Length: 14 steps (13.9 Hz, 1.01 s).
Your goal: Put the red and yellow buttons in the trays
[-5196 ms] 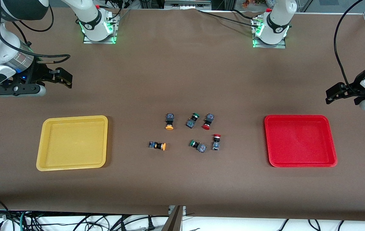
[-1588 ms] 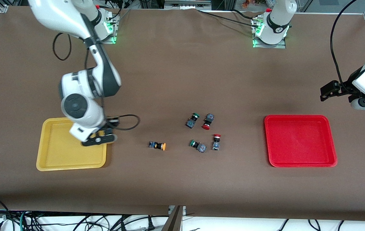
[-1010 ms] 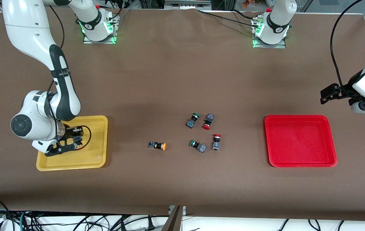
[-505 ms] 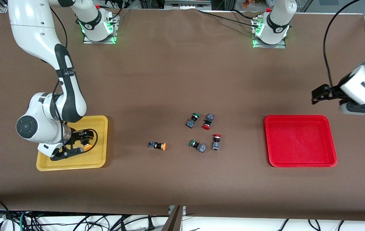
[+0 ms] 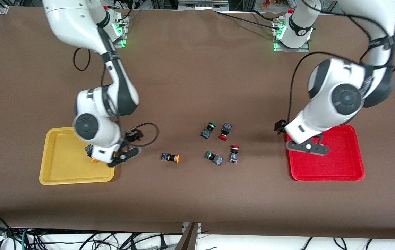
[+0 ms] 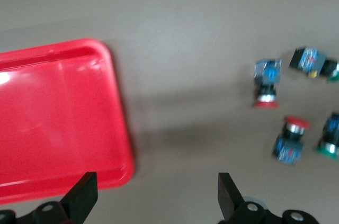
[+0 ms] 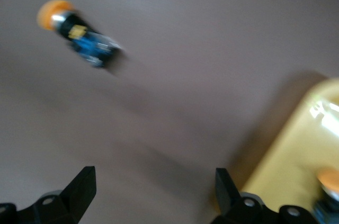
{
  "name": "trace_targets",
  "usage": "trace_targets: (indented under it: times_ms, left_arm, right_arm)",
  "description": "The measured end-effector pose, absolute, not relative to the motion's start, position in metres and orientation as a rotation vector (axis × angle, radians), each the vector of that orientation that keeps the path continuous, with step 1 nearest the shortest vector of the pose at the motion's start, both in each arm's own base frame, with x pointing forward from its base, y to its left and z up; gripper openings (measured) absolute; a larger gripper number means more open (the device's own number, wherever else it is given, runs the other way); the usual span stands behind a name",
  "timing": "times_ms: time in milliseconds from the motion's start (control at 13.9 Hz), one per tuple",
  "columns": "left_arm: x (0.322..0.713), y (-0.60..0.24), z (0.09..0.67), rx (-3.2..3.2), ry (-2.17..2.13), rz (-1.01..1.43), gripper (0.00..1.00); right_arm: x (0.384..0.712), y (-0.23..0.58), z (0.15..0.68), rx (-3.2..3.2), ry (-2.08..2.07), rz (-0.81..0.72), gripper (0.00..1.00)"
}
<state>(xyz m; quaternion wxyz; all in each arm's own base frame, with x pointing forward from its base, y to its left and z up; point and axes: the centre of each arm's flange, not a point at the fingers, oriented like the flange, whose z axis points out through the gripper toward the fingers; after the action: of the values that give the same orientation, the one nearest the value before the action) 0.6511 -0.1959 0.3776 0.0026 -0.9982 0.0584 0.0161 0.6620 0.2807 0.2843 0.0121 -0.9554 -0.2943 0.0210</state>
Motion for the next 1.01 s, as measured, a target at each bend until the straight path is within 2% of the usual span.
trace_targets:
  times_ms: [433,722,1010]
  left_arm:
    - [0.663,-0.287,0.279,-3.216,0.049,-0.296,1.0]
    - [0.642,-0.336,0.211,-3.24,0.063,-0.326,1.0]
    - [0.639,-0.34,0.188,-3.207,0.132,-0.366,1.0]
  right_arm:
    - [0.653,0.339,0.241,-2.837,-1.403,-0.154,1.0]
    - [0.654,0.35,0.221,-2.815,-1.486,-0.25,1.0]
    - [0.648,0.376,0.206,-2.778,-1.524,-0.272,1.0]
